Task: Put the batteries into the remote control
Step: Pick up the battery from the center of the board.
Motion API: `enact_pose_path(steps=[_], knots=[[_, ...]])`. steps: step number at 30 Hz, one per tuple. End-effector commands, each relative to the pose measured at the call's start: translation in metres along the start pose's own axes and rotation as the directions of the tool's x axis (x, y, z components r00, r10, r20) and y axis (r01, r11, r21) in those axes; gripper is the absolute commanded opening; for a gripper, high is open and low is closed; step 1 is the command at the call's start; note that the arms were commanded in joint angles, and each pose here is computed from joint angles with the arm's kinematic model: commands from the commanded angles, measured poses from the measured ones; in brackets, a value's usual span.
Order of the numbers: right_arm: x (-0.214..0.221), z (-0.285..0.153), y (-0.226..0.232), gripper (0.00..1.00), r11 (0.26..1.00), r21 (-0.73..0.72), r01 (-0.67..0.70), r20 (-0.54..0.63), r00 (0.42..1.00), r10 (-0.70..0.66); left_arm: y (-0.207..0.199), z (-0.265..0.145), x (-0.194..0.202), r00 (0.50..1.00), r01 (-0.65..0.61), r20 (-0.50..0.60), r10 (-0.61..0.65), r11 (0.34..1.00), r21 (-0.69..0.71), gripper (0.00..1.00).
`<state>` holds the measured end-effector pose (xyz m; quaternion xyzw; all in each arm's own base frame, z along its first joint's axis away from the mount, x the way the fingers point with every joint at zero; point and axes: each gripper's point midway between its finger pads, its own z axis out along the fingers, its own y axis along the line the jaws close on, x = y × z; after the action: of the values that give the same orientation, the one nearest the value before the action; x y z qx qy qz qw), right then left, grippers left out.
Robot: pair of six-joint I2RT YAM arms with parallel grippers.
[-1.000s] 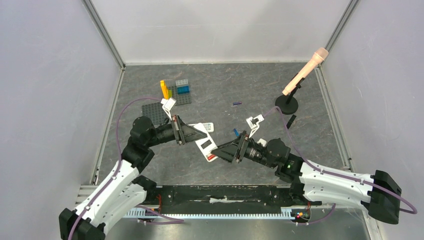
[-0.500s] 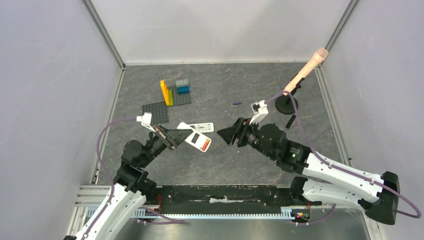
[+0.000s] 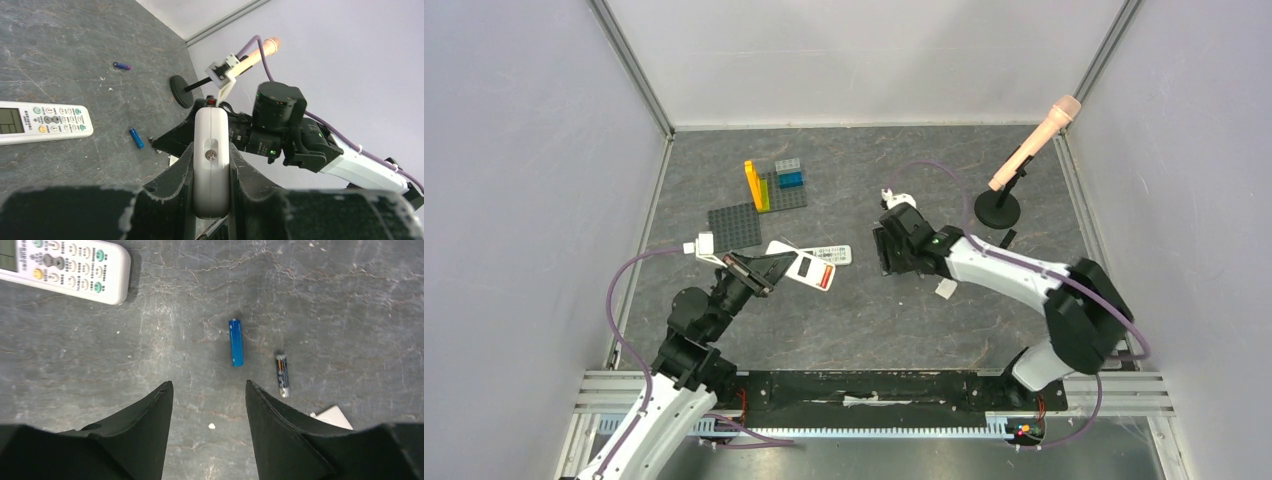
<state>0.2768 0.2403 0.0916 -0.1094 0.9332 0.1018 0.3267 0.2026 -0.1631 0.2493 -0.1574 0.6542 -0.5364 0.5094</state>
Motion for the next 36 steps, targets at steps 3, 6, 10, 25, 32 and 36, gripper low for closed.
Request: enact_pose_path(steps=[3,6,10,25,32,36], knots=[[-0.012,0.028,0.002,0.55,0.995,0.034,0.097,-0.069,0.993,-0.094,0.001,0.006,-0.008,0.999,-0.008,0.034,0.008,1.0,-0.014,0.02],[-0.009,0.039,-0.007,0.53,0.992,0.07,0.103,-0.094,0.991,-0.096,0.001,0.008,-0.007,0.999,-0.009,0.031,0.01,1.0,-0.015,0.02],[-0.004,0.051,-0.015,0.46,0.994,0.051,0.094,-0.128,0.988,-0.087,0.004,0.011,-0.006,1.0,-0.011,0.029,0.011,1.0,-0.012,0.02],[0.012,0.077,-0.024,0.33,0.993,-0.012,0.118,-0.199,0.973,-0.118,-0.001,0.017,-0.002,1.0,-0.006,0.009,0.005,1.0,0.031,0.02],[0.015,0.08,-0.023,0.15,0.993,-0.017,0.114,-0.211,0.971,-0.115,0.003,0.016,0.001,1.0,0.011,0.003,-0.011,1.0,0.02,0.02],[0.008,0.073,-0.015,0.07,0.995,-0.051,0.091,-0.177,0.979,-0.098,0.0,0.015,0.0,1.0,0.011,0.004,-0.011,1.0,0.028,0.02]])
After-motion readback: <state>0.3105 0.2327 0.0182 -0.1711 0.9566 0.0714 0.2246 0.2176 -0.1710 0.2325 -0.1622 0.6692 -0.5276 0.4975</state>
